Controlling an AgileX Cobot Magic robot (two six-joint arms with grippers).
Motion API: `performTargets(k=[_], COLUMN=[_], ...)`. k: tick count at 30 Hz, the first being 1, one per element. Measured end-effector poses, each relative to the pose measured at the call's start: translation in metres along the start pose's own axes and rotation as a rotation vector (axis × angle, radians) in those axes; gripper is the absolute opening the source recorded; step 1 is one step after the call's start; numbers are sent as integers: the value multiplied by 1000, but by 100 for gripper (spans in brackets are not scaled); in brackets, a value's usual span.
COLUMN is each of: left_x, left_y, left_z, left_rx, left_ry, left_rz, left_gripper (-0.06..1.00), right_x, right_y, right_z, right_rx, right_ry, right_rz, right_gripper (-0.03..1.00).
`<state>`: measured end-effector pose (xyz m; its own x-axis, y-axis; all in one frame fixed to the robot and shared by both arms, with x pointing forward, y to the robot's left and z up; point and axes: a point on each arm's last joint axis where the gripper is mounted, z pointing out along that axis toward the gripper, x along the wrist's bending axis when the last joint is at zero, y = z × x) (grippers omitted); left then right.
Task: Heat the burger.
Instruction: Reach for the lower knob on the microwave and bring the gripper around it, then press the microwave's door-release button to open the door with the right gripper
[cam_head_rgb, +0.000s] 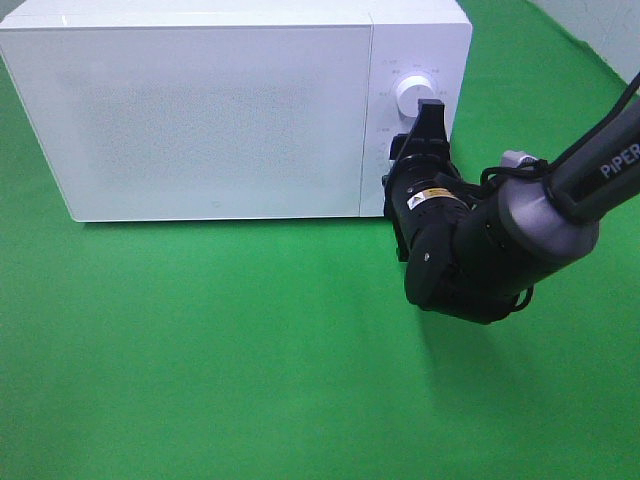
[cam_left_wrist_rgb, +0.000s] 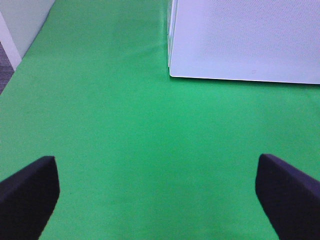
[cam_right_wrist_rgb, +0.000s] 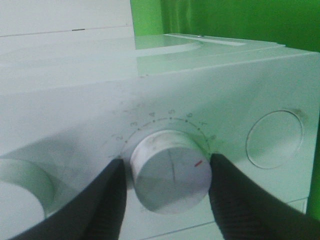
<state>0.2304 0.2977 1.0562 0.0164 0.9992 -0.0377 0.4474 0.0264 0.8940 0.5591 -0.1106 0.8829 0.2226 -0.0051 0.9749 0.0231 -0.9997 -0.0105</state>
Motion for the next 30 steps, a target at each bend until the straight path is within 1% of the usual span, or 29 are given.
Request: performTargets(k=[5,6,7,8,9,12,16,17,18,19,20,21,22,24,25,26,27,28,30], left_x=[0,0,0,0,0,0,0,0,0,0,0,0,0,0,0,0,0,0,0], left_y=[0,0,0,0,0,0,0,0,0,0,0,0,0,0,0,0,0,0,0], left_z=[0,0,0,0,0,0,0,0,0,0,0,0,0,0,0,0,0,0,0], left_rx=[0,0,0,0,0,0,0,0,0,0,0,0,0,0,0,0,0,0,0], left_ry=[0,0,0,0,0,0,0,0,0,0,0,0,0,0,0,0,0,0,0], left_rz=[0,0,0,0,0,0,0,0,0,0,0,0,0,0,0,0,0,0,0], left_gripper=[99,99,99,99,99,99,99,99,99,99,99,99,99,99,99,99,99,99,99], right_x=[2,4,7,7,9,9,14,24,24,35,35,40,40,37,37,37,37,37,36], right_y=[-1,0,2,2,3,3,10,13,13,13,13,15,15,19,19,22,22,24,26], right_z=[-1,-3,-6,-6,-10,-12,-26,-33,-33,-40,-40,-48,-48,-62,-62,-70,-70,-76,-80], right_rx=[9,15,24,24,41,48,73,91,91,113,113,145,145,212,212,239,239,266,274], right_ry=[8,9,11,11,12,13,18,78,78,120,120,120,120,40,40,3,3,-28,-39], right_rz=[-34,-56,-84,-84,-116,-130,-174,-208,-208,-240,-240,-282,-282,-374,-374,-423,-423,-481,-505], right_gripper=[55,58,59,59,65,66,66,67,67,68,68,68,68,68,68,68,68,68,68])
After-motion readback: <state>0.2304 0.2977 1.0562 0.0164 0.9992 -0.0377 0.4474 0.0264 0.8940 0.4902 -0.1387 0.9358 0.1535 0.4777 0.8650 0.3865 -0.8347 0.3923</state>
